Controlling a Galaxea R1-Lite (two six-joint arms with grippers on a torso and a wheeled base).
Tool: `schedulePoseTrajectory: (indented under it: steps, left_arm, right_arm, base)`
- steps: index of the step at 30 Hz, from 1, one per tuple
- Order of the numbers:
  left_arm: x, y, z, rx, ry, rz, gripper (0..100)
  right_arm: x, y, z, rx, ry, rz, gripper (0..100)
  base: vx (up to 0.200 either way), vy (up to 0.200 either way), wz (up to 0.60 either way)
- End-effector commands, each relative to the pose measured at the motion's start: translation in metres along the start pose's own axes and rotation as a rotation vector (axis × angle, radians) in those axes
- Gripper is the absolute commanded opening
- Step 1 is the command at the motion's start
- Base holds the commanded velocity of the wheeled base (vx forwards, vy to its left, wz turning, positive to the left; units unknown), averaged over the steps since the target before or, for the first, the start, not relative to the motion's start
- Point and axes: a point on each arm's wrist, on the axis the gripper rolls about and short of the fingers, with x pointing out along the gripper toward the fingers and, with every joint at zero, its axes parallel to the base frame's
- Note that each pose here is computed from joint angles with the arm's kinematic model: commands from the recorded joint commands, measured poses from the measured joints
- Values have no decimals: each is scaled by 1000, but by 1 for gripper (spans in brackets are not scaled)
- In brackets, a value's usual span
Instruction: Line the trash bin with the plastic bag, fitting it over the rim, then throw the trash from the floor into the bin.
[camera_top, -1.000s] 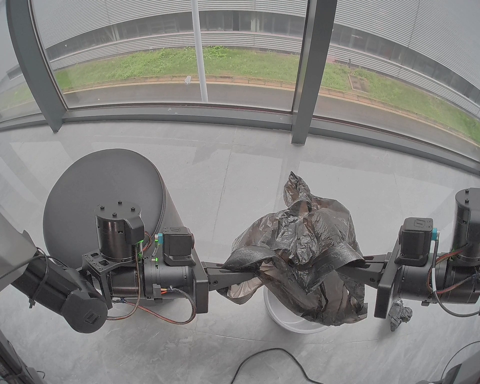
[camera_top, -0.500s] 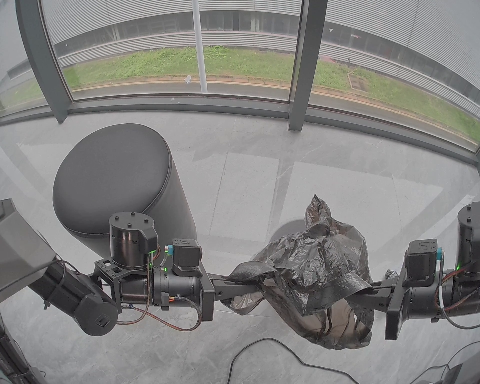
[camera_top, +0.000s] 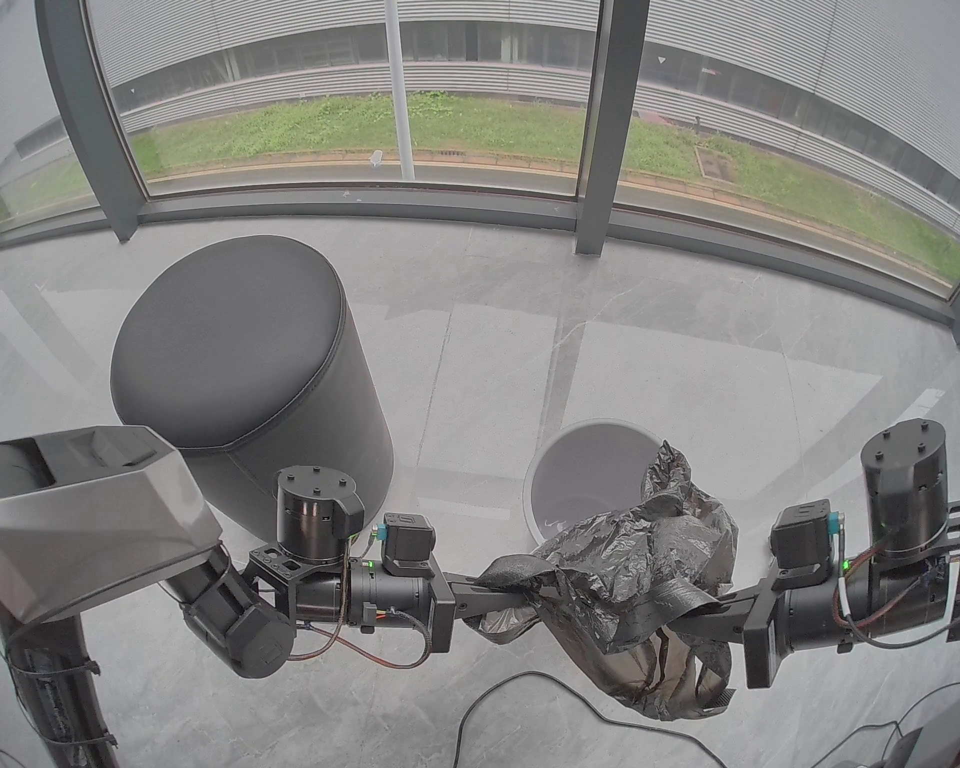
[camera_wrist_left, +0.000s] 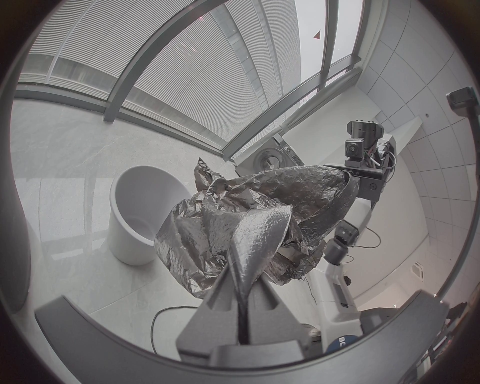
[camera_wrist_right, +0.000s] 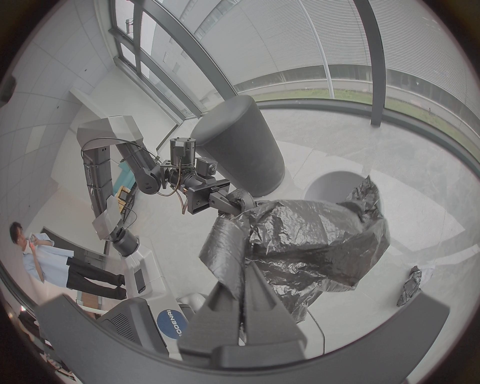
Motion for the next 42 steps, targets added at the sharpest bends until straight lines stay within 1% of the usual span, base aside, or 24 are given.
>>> schedulePoseTrajectory:
  steps: [1, 2, 3, 5, 8, 12, 13, 14, 15, 16, 18, 23, 25, 27, 31, 35, 40, 42]
  left_arm:
    - [12, 28, -23, -47, 21, 21, 0]
    - [14, 45, -28, -50, 1, 32, 0]
    - [14, 50, -28, -58, -1, 22, 0]
    - [13, 52, -26, -58, -7, 16, 0]
    - [10, 58, -22, -51, -24, 28, 0]
    - [8, 72, -17, -38, -50, 51, 0]
    - [8, 72, -17, -38, -50, 51, 0]
    - [8, 79, -13, -34, -69, 59, 0]
    - [9, 81, -11, -34, -73, 60, 0]
    - [11, 86, -6, -34, -90, 62, 0]
    - [15, 90, 3, -31, -115, 55, 0]
    - [36, 95, 26, -11, -168, 16, 0]
    - [43, 93, 32, 1, -181, 2, 0]
    - [51, 87, 35, 1, -183, -19, 0]
    - [62, 76, 33, -11, -166, -50, 0]
    - [71, 74, 29, -11, -158, -61, 0]
    - [77, 82, 19, -19, -163, -27, 0]
    - [79, 88, 18, -9, -181, -13, 0]
  right_arm:
    - [22, -13, -4, 43, 73, -12, 0]
    - [44, -27, 1, 59, 54, -27, 0]
    - [52, -32, 3, 64, 39, -36, 0]
    - [59, -36, 6, 65, 26, -39, 0]
    - [68, -39, 11, 65, 24, -29, 0]
    - [79, -42, 17, 66, 24, -15, 0]
    - [79, -42, 17, 66, 24, -15, 0]
    - [86, -49, 20, 77, 27, -28, 0]
    - [87, -52, 20, 81, 25, -34, 0]
    - [91, -62, 23, 99, 19, -59, 0]
    - [93, -74, 28, 115, 4, -86, 0]
    - [87, -103, 38, 155, -42, -160, 0]
    - [83, -109, 39, 166, -50, -179, 0]
    - [79, -116, 40, 173, -63, -198, 0]
    - [77, -120, 40, 176, -68, -211, 0]
    - [77, -125, 41, 177, -73, -224, 0]
    - [75, -134, 49, 171, -98, -246, 0]
    - [72, -143, 52, 154, -109, -274, 0]
  base:
    - [0, 0, 0]
    - [0, 0, 0]
    - [0, 0, 0]
    - [0, 0, 0]
    - [0, 0, 0]
    - [0, 0, 0]
    - [0, 0, 0]
    - [0, 0, 0]
    - [0, 0, 0]
    - [0, 0, 0]
    - [0, 0, 0]
    - [0, 0, 0]
    - [0, 0, 0]
    - [0, 0, 0]
    - [0, 0, 0]
    - [0, 0, 0]
    - [0, 0, 0]
    - [0, 0, 0]
